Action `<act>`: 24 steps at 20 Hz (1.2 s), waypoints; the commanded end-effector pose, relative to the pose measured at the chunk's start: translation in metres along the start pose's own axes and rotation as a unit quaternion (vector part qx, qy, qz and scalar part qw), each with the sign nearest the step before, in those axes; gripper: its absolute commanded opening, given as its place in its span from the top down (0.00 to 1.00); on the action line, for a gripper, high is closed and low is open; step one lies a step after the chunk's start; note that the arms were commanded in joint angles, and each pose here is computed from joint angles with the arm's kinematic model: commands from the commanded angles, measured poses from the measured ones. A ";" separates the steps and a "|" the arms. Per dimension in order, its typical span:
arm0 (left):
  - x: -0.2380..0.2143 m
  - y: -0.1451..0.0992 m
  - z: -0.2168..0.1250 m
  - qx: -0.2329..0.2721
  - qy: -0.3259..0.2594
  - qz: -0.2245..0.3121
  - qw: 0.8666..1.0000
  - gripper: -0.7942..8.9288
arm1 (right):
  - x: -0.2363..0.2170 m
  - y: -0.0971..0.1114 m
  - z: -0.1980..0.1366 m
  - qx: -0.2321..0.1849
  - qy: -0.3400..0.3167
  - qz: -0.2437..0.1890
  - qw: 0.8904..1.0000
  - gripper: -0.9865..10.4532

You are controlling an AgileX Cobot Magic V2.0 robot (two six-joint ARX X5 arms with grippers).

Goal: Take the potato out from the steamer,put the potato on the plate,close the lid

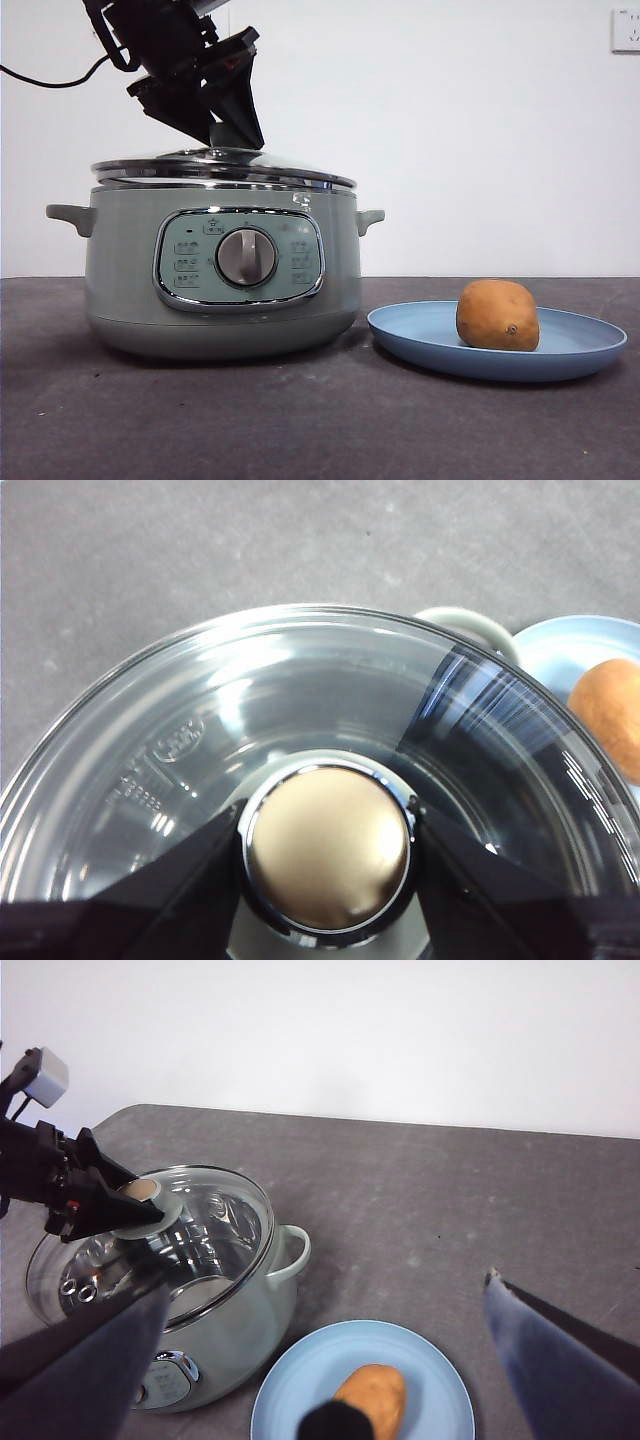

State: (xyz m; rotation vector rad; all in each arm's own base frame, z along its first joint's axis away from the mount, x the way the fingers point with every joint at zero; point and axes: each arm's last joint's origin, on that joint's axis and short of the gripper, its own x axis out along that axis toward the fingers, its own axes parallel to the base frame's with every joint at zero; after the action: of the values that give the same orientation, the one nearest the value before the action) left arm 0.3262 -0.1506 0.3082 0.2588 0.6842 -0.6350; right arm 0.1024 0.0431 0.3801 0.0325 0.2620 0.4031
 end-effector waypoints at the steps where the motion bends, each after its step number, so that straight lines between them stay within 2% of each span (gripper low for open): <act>1: 0.000 0.000 0.006 0.009 -0.022 -0.001 1.000 0.93 | -0.001 0.000 0.001 0.004 -0.003 -0.001 1.000 0.39; 6: 0.001 0.000 0.005 0.006 -0.013 -0.002 1.000 0.93 | -0.001 0.000 0.001 0.004 -0.002 0.003 1.000 0.39; 8: 0.001 0.000 0.003 0.003 -0.005 -0.004 1.000 0.88 | -0.001 0.000 0.000 0.004 0.002 0.002 1.000 0.39; 9: 0.001 0.000 0.002 0.001 -0.001 -0.004 1.000 0.77 | -0.001 0.000 0.000 0.004 0.005 0.002 1.000 0.39; 11: 0.001 0.000 0.001 -0.001 0.007 -0.006 1.000 0.44 | -0.001 0.000 -0.002 0.004 0.012 0.002 1.000 0.39; 12: 0.001 -0.001 0.000 -0.001 0.010 -0.006 1.000 0.40 | -0.001 0.000 -0.002 0.005 0.015 0.002 1.000 0.39; 17: -0.004 -0.001 0.001 -0.004 0.007 -0.006 1.000 0.40 | -0.002 0.000 -0.006 0.005 0.035 0.002 0.999 0.39; 22: -0.039 -0.006 0.010 -0.006 -0.034 0.001 0.999 0.40 | 0.000 0.001 -0.012 0.008 0.069 0.033 0.997 0.39; 24: -0.062 -0.010 0.010 -0.006 -0.039 0.000 0.999 0.40 | 0.004 0.003 -0.014 0.012 0.091 0.064 0.994 0.39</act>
State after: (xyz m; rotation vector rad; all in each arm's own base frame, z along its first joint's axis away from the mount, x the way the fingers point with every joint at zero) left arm 0.2890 -0.1342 0.3548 0.2318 0.6157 -0.6300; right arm 0.1008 0.0468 0.3641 0.0294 0.4514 0.5275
